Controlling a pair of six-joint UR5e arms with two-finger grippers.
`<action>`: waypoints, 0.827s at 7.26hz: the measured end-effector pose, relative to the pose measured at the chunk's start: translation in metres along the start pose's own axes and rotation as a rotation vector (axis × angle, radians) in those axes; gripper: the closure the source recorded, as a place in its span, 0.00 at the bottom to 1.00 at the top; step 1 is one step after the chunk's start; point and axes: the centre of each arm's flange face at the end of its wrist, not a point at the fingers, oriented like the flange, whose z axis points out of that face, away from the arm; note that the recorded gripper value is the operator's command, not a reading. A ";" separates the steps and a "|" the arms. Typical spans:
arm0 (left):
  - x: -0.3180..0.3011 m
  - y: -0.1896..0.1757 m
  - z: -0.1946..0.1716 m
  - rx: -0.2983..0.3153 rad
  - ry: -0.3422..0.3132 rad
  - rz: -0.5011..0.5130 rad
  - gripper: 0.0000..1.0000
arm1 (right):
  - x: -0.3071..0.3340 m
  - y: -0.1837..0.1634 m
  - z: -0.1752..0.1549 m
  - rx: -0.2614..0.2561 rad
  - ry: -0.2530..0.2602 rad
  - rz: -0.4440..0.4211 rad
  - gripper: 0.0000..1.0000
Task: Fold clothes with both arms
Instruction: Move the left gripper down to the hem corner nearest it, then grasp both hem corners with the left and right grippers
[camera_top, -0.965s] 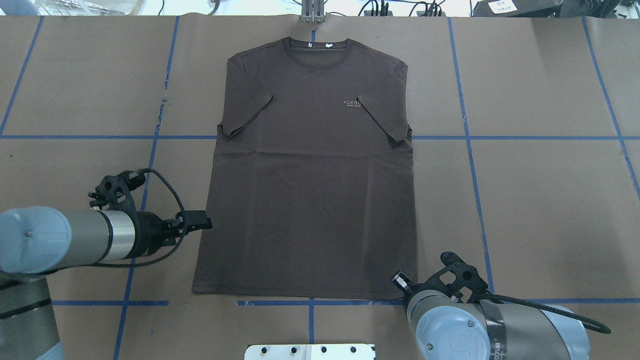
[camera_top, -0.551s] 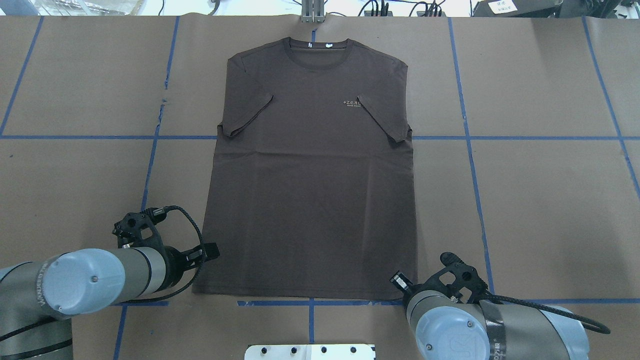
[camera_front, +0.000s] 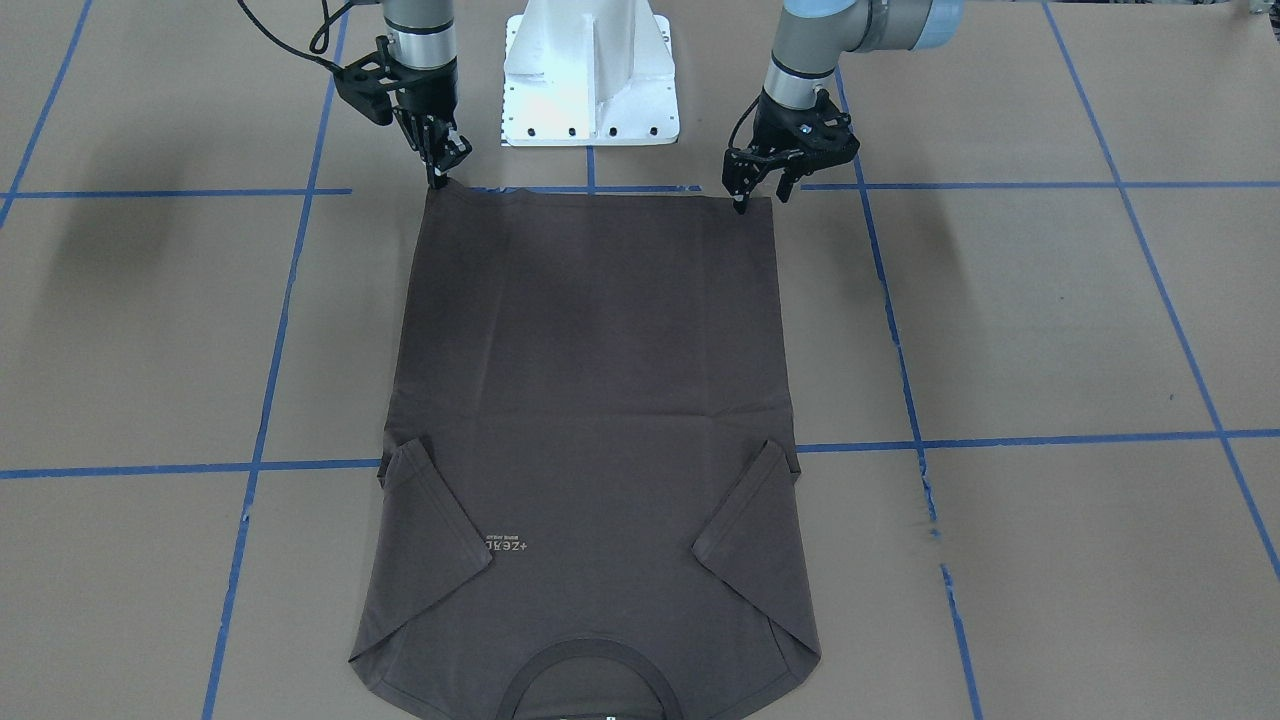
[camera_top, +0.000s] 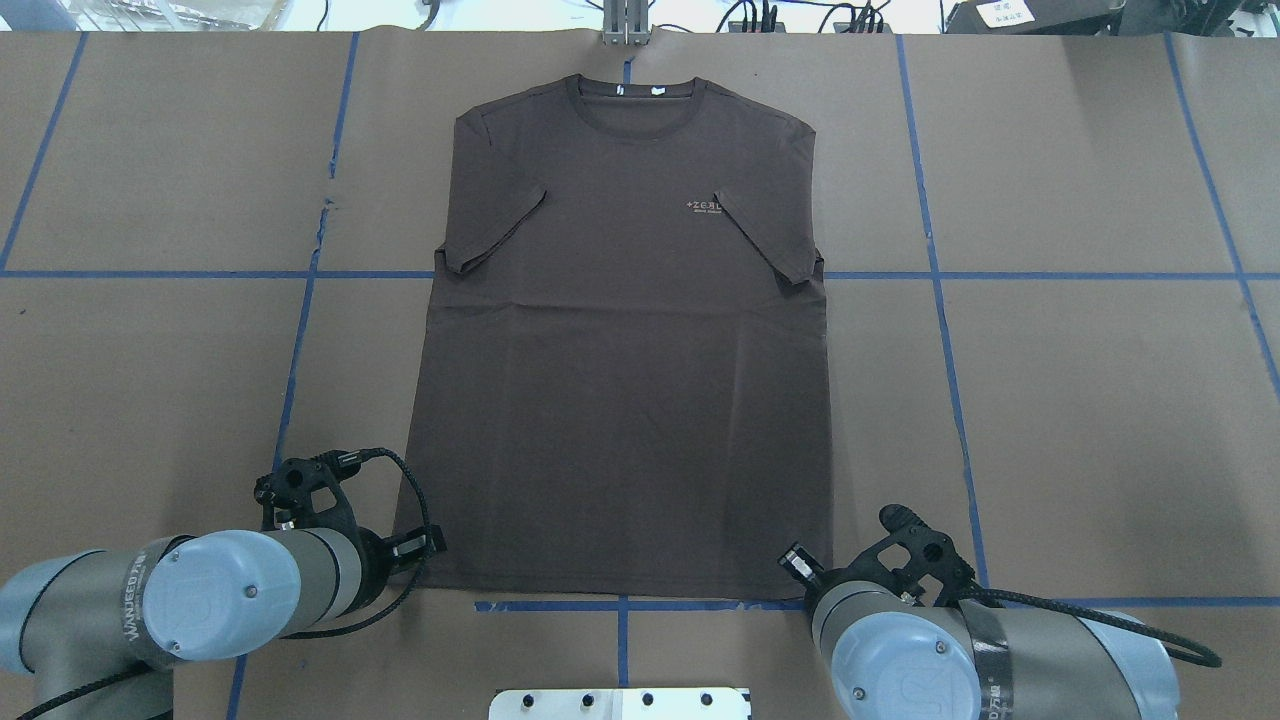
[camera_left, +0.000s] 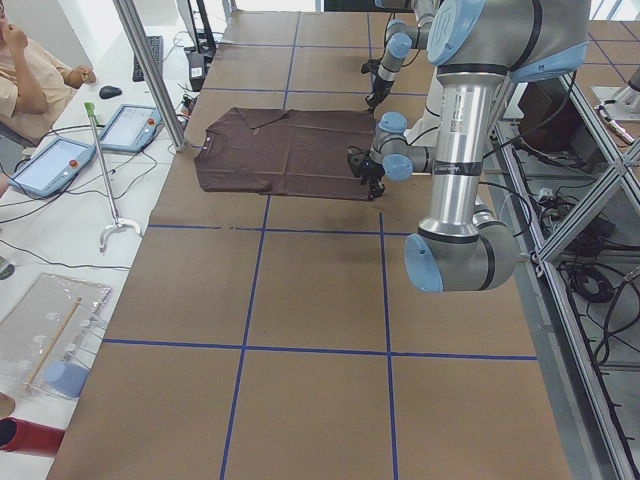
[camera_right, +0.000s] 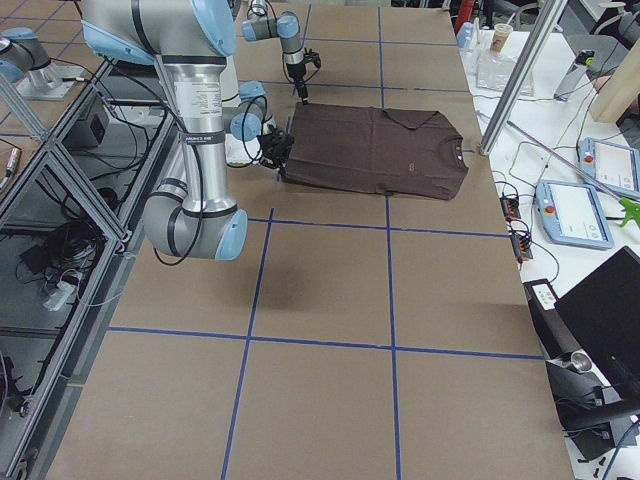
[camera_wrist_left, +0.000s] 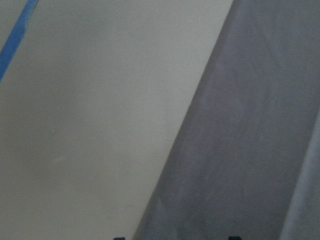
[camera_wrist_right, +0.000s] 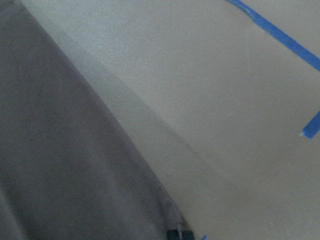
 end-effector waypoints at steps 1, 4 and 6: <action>-0.002 0.002 0.002 -0.002 -0.007 0.003 0.34 | -0.001 -0.001 -0.001 0.000 -0.001 0.002 1.00; -0.003 0.004 0.004 -0.004 -0.012 0.006 0.39 | -0.005 0.000 -0.005 -0.007 -0.011 0.006 1.00; -0.004 0.010 0.005 -0.011 -0.015 0.005 0.41 | -0.006 0.000 -0.005 -0.007 -0.012 0.007 1.00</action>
